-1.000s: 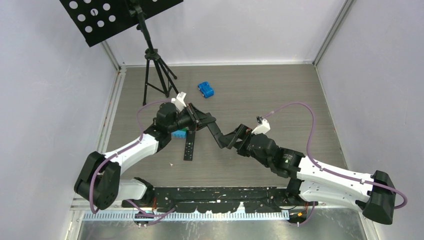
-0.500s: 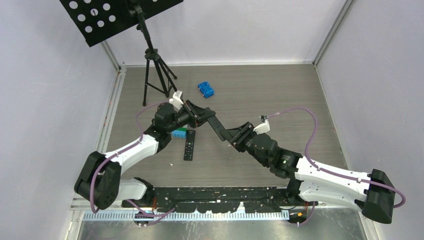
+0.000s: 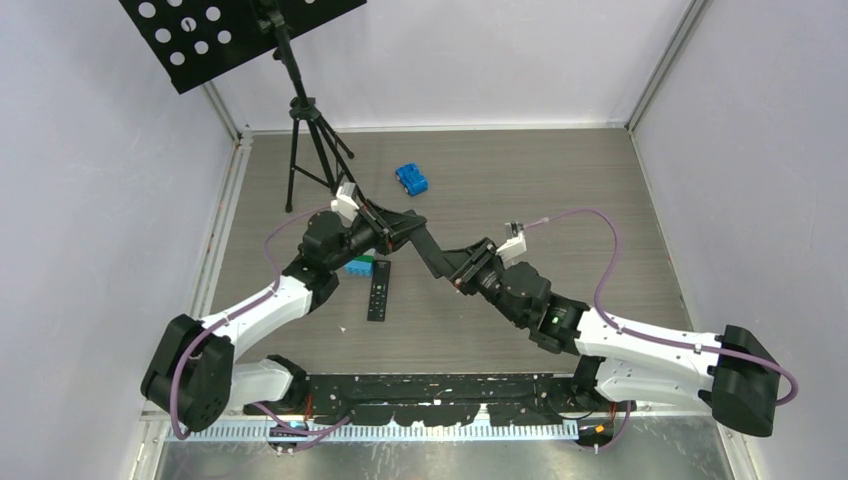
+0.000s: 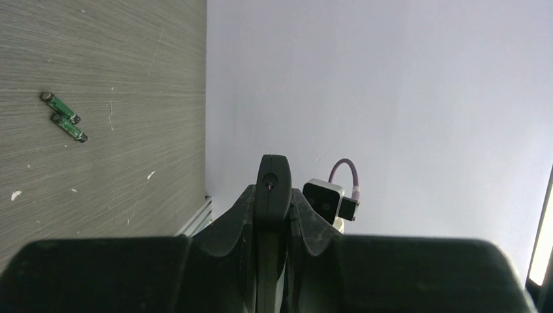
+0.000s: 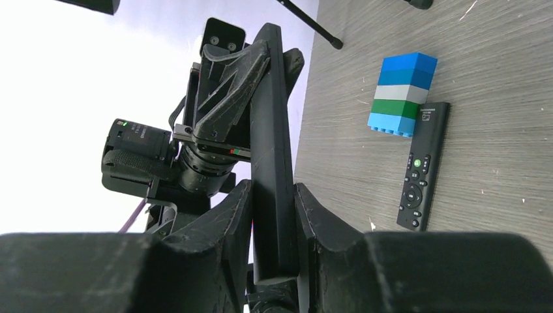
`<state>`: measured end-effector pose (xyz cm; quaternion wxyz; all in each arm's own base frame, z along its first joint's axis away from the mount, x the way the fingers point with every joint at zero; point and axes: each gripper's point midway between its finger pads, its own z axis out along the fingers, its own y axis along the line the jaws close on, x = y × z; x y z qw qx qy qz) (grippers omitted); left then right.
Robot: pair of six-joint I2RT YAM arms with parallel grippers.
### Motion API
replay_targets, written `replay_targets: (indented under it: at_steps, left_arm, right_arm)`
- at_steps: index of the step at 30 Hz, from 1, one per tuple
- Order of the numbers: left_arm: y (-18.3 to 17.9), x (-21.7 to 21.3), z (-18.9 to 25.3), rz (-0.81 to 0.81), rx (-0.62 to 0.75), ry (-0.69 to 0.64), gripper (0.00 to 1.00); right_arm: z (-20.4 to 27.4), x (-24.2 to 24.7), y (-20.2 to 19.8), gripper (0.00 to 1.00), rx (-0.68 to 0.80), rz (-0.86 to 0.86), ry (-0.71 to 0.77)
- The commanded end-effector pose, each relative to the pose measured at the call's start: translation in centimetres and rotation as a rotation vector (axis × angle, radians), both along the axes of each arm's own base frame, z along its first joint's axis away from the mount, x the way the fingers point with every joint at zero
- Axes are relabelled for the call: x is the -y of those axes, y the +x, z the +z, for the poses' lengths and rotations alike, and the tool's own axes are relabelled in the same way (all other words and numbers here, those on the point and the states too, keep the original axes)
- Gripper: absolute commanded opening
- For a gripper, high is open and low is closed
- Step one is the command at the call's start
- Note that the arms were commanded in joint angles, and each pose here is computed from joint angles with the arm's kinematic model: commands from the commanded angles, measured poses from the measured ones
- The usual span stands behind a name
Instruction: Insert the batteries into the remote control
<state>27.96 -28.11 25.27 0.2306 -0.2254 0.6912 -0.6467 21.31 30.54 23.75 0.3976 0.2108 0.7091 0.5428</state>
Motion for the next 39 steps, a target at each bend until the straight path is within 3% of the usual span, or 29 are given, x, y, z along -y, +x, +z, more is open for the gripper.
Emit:
replay_targets:
  at_steps: [1, 8, 9, 14, 16, 18, 24, 27, 29, 33, 36, 39]
  left_arm:
    - [-6.0, 2.4, 4.8, -0.239, 0.12, -0.131, 0.0]
    - [-5.6, 2.1, 4.2, -0.225, 0.251, 0.005, 0.0]
    - [-5.4, 2.0, 4.1, -0.226, 0.273, 0.033, 0.0]
    - [-5.5, 2.1, 4.3, -0.285, 0.388, 0.145, 0.0]
    - [-5.9, 2.3, 4.3, -0.326, 0.423, 0.173, 0.0]
    - [-6.4, 2.6, 4.4, -0.375, 0.462, 0.181, 0.0]
    - [-8.0, 3.0, 5.1, -0.499, 0.534, 0.154, 0.0]
    - [-8.7, 3.0, 5.9, -0.532, 0.577, 0.133, 0.0]
    - [-9.0, 3.0, 6.1, -0.546, 0.592, 0.126, 0.0]
    - [-9.6, 2.9, 6.5, -0.571, 0.607, 0.11, 0.0]
    - [-9.8, 2.9, 6.6, -0.578, 0.609, 0.107, 0.01]
    - [-9.6, 2.7, 6.4, -0.563, 0.608, 0.119, 0.17]
  right_arm:
    - [-0.2, -0.8, 1.8, 0.26, 0.059, -0.003, -0.089]
    - [0.4, 0.5, 1.4, 0.29, 0.125, 0.081, -0.137]
    - [0.5, 0.7, 0.9, 0.32, 0.147, 0.11, -0.159]
    - [1.8, 2.7, -1.7, 0.75, 0.292, 0.189, -0.226]
    - [2.8, 3.2, -3.0, 0.85, 0.363, 0.233, -0.239]
    - [3.3, 3.3, -4.2, 0.91, 0.415, 0.298, -0.273]
    - [2.5, 0.9, -7.4, 0.92, 0.463, 0.569, -0.334]
    - [1.6, -0.5, -7.2, 0.84, 0.425, 0.626, -0.345]
    - [1.5, -1.4, -6.8, 0.73, 0.412, 0.635, -0.331]
    - [2.6, -2.9, -6.3, 0.36, 0.428, 0.631, -0.225]
    - [2.9, -3.4, -5.8, 0.18, 0.412, 0.615, -0.173]
    - [2.9, -3.1, -5.2, 0.06, 0.393, 0.578, -0.16]
